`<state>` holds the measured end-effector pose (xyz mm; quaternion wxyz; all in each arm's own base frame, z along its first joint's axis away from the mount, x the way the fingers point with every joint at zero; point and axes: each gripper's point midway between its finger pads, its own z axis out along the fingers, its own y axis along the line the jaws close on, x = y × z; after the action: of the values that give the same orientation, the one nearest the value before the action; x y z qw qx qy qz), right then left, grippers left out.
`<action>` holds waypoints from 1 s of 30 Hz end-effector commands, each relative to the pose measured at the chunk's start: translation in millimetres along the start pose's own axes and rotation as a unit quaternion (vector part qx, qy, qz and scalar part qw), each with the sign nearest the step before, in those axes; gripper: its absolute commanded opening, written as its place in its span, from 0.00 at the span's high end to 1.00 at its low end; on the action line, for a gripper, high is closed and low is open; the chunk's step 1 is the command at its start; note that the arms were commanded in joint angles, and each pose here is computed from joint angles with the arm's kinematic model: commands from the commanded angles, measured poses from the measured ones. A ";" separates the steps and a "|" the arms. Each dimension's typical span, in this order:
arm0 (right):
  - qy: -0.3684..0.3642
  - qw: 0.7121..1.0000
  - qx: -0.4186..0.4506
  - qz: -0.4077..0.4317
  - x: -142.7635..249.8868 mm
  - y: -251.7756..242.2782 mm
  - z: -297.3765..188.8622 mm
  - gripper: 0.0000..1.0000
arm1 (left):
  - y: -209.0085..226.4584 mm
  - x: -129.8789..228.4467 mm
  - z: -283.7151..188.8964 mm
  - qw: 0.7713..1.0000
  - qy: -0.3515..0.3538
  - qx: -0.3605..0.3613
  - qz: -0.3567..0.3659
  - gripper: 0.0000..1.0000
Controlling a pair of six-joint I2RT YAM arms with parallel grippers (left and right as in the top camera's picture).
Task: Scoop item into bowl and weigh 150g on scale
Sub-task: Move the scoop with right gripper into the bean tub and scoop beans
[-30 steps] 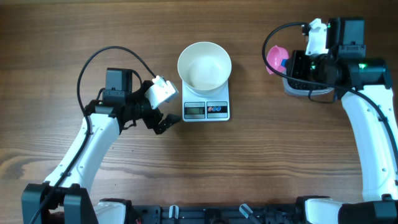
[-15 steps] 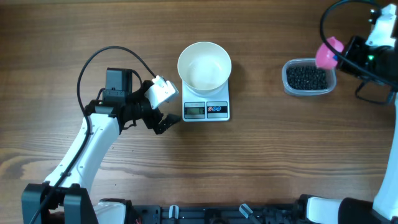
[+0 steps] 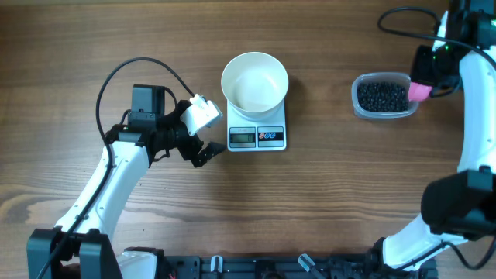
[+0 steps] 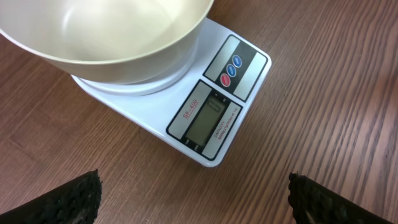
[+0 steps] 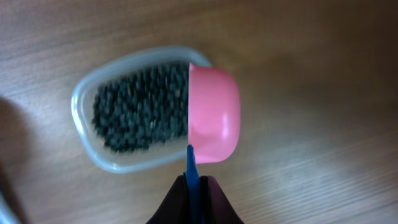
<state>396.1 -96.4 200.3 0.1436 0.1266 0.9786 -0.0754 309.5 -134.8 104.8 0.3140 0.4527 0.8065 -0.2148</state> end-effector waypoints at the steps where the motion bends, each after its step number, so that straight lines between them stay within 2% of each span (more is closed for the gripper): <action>1: -0.014 0.995 0.011 -0.097 -13.3 1.0 10.2 0.96 | -5.0 2.5 3.6 1.000 -0.003 0.014 -0.006 0.00; 5: -0.008 0.985 0.007 -0.173 -10.7 8.3 12.2 0.96 | -5.0 2.5 3.6 1.000 -0.003 0.014 -0.006 0.00; 8: -0.013 0.975 -0.027 -0.219 -9.7 22.7 12.6 0.96 | -5.0 2.5 3.6 1.000 -0.003 0.014 -0.006 0.00; 30: 0.097 0.976 -0.035 -0.193 22.2 27.1 72.3 0.96 | -5.0 2.5 3.6 1.000 -0.003 0.014 -0.006 0.00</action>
<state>406.5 -83.6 141.3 0.0631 -0.0718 0.9929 -0.0709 309.5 -134.8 104.8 0.3140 0.4527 0.8065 -0.2148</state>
